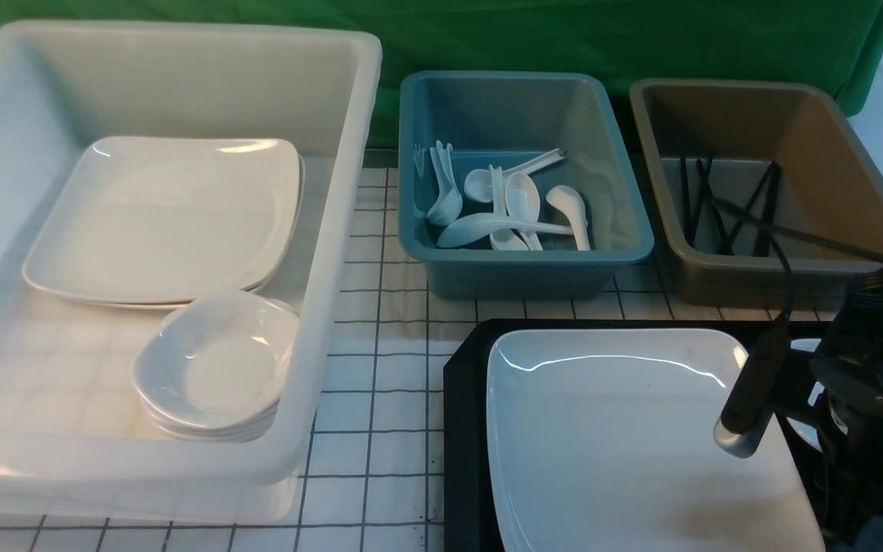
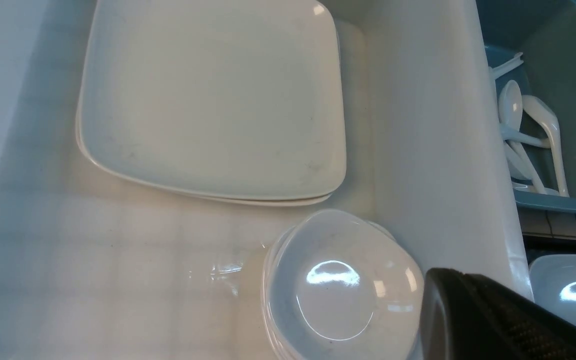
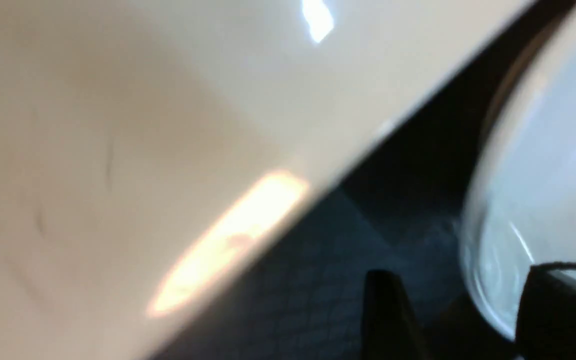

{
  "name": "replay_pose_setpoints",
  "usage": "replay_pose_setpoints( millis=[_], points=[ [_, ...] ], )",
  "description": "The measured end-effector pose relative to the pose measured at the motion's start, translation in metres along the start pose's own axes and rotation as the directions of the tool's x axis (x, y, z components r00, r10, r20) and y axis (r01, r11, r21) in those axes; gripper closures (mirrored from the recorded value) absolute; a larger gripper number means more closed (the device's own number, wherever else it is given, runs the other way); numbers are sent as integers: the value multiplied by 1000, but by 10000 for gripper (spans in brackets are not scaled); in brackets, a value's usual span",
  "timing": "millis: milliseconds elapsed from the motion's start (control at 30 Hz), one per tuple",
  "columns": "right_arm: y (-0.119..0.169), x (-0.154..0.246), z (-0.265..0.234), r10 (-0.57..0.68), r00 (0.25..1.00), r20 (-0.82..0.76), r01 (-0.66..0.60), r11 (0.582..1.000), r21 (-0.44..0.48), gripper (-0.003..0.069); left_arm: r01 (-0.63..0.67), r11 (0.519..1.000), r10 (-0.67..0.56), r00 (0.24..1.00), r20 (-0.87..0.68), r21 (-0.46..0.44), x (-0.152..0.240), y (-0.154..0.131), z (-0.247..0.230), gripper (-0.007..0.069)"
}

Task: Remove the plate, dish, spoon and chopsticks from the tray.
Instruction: Use the right arm to grab a small plate from the dinner plate

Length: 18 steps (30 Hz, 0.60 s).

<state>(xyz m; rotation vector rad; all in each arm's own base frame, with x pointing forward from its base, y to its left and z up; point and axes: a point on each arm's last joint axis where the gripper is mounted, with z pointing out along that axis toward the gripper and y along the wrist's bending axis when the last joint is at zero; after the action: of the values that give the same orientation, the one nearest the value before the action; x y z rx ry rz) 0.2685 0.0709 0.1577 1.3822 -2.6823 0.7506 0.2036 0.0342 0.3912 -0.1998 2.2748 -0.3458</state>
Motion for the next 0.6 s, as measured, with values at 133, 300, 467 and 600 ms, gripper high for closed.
replay_pose_setpoints(
  millis=[133,300,467,600],
  points=[
    [2,-5,9,-31,999,-8,31,1000,5,267,0,1000,0,1000,0,0,0,0,0,626],
    [1,-8,15,-67,998,-22,68,997,25,339,0,1000,0,1000,0,0,0,0,0,626],
    [1,-10,18,-85,996,-29,86,996,33,424,1,1000,-1,1000,1,2,0,0,0,626],
    [1,-10,17,-95,995,-33,97,995,39,497,4,1000,-4,1000,2,6,0,-1,0,626]
  ],
)
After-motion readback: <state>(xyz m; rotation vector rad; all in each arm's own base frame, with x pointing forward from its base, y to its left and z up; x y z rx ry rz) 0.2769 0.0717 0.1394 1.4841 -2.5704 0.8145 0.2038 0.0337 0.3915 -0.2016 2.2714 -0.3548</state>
